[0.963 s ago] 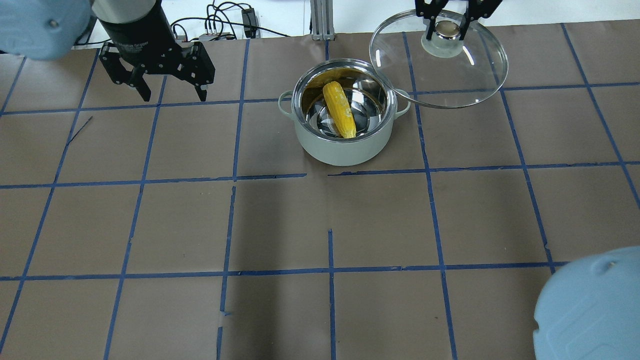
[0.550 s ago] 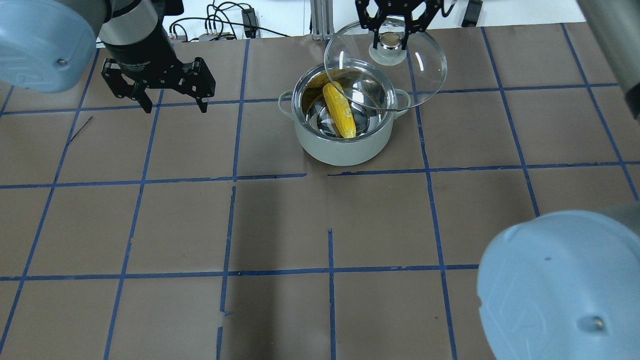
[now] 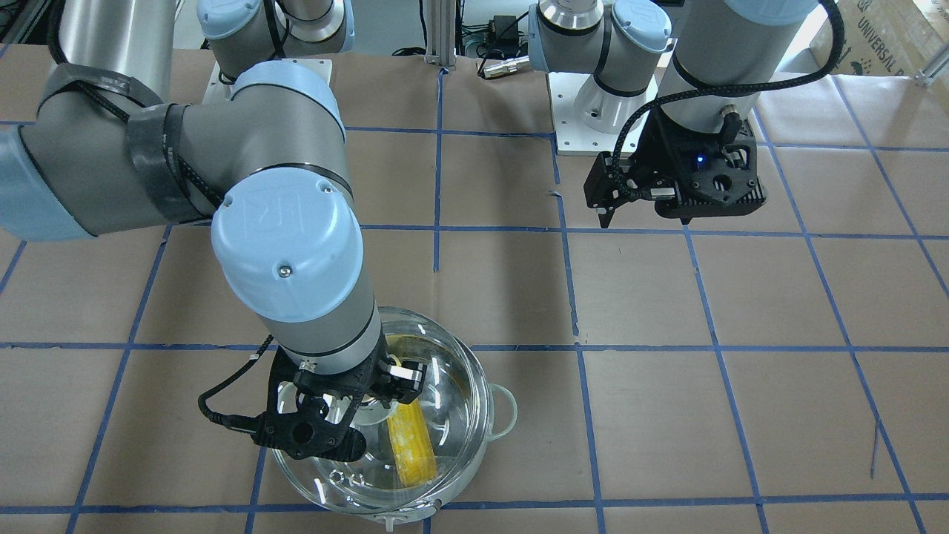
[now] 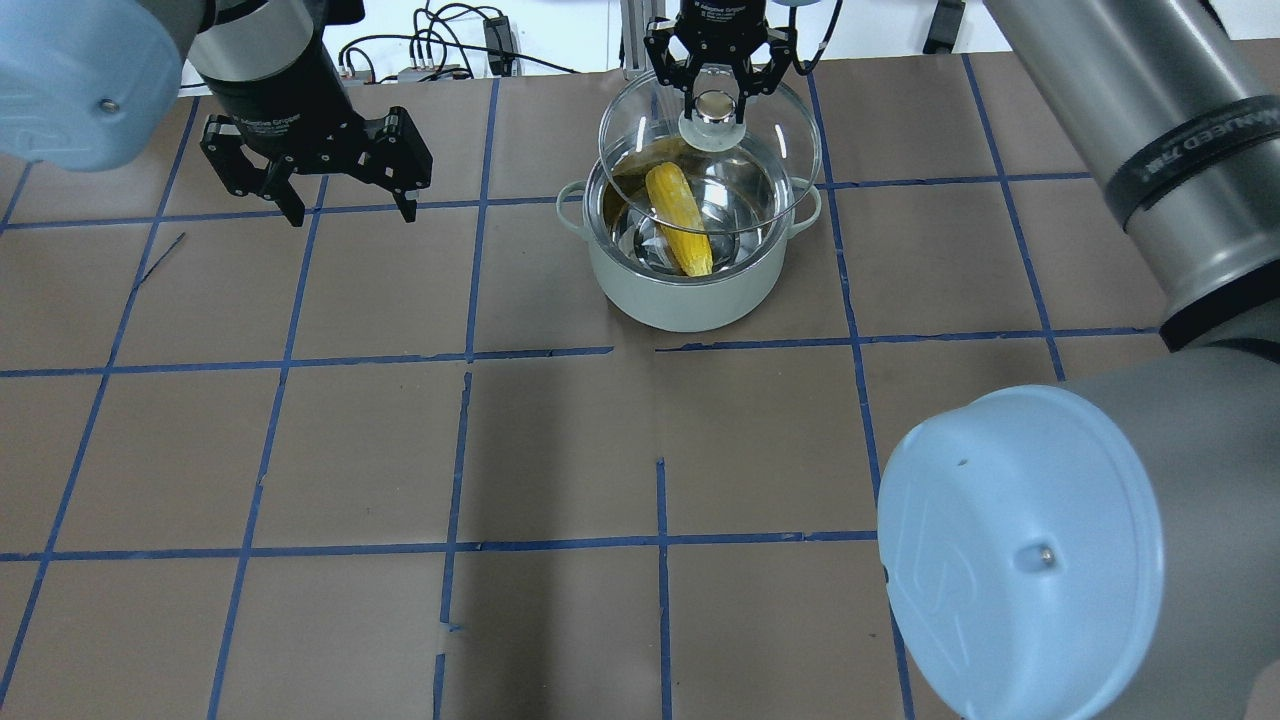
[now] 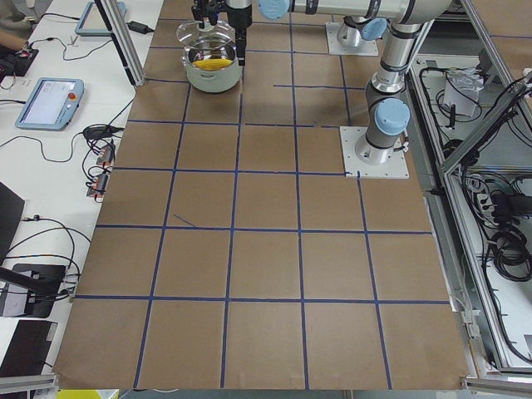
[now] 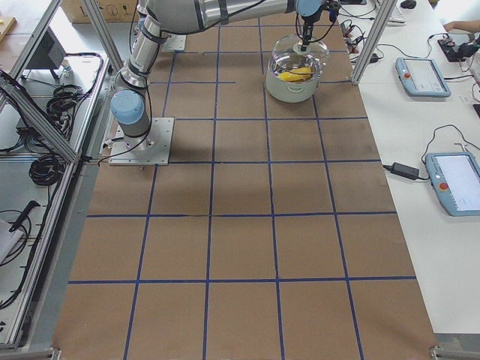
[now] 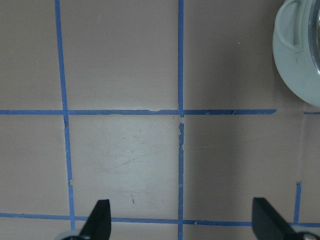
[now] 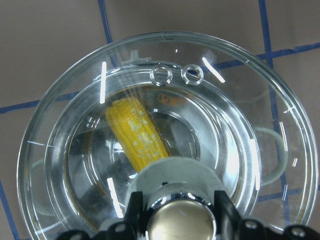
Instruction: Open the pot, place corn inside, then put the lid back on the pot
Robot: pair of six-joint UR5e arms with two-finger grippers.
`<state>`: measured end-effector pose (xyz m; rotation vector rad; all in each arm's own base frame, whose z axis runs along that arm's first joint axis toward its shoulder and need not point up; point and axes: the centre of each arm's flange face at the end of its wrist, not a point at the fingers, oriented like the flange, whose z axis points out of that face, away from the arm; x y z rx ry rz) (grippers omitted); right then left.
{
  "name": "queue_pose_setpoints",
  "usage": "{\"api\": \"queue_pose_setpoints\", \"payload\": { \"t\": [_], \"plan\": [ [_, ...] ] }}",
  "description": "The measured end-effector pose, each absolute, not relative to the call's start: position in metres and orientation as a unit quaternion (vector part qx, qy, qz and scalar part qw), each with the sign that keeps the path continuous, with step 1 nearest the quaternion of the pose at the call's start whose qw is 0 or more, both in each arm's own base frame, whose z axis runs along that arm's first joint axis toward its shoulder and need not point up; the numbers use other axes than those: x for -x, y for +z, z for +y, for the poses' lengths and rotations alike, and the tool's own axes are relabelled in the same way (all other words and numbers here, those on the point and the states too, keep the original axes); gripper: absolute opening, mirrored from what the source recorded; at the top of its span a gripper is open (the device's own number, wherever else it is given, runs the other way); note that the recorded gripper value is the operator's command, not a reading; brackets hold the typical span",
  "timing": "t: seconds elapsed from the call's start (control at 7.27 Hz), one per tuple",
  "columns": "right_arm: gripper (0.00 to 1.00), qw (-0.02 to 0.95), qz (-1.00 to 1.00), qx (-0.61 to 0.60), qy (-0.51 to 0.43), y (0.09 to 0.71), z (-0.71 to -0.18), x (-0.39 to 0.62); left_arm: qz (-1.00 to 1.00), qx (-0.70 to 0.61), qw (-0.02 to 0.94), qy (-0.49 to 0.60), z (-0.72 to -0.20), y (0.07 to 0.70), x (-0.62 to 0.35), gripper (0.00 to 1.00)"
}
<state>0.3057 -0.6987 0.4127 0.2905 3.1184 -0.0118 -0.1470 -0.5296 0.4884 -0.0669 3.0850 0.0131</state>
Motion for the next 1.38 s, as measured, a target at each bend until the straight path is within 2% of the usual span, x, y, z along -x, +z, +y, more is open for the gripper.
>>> {"api": "queue_pose_setpoints", "payload": {
  "t": [0.41, 1.38],
  "plan": [
    [0.08, 0.001, 0.996, -0.088, 0.005, 0.386, -0.702, -0.320, 0.999, 0.026, 0.024, 0.005, -0.530, 0.487, 0.149, 1.00],
    [0.08, -0.004, 0.997, -0.078, 0.009, 0.372, -0.698, -0.334, 0.999, 0.026, 0.022, 0.008, -0.531, 0.484, 0.151, 1.00]
  ]
}}
